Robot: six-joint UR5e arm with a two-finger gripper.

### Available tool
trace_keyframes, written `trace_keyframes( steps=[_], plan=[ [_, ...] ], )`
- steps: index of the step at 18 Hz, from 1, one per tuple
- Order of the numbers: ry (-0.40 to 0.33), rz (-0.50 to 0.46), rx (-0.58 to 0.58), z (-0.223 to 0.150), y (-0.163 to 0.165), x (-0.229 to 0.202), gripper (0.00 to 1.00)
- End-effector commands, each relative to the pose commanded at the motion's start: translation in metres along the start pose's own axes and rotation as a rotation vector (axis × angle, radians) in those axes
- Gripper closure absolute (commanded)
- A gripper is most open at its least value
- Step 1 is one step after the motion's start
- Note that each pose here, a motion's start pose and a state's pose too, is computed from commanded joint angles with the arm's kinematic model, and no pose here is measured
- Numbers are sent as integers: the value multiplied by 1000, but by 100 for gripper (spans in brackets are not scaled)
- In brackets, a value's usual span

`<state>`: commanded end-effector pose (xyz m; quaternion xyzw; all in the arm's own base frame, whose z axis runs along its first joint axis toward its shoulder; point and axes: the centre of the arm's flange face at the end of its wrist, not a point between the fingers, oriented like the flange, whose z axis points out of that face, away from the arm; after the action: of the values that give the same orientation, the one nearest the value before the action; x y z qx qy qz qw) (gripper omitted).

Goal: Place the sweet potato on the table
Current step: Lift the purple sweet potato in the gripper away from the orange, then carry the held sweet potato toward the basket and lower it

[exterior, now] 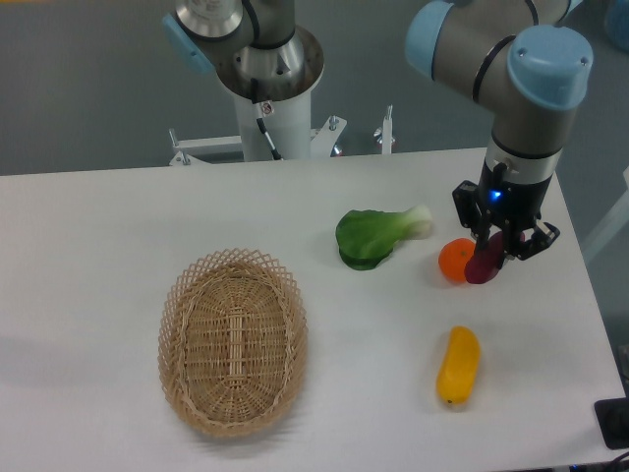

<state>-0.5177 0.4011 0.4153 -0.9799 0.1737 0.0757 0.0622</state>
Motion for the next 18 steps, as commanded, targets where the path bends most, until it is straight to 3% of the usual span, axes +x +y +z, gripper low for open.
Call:
trace_keyframes(
  steps=[11,18],
  plan=[
    [41,-37,2,22,-15,17,73],
    [-31,-145,35,62,-83,52,73]
  ],
)
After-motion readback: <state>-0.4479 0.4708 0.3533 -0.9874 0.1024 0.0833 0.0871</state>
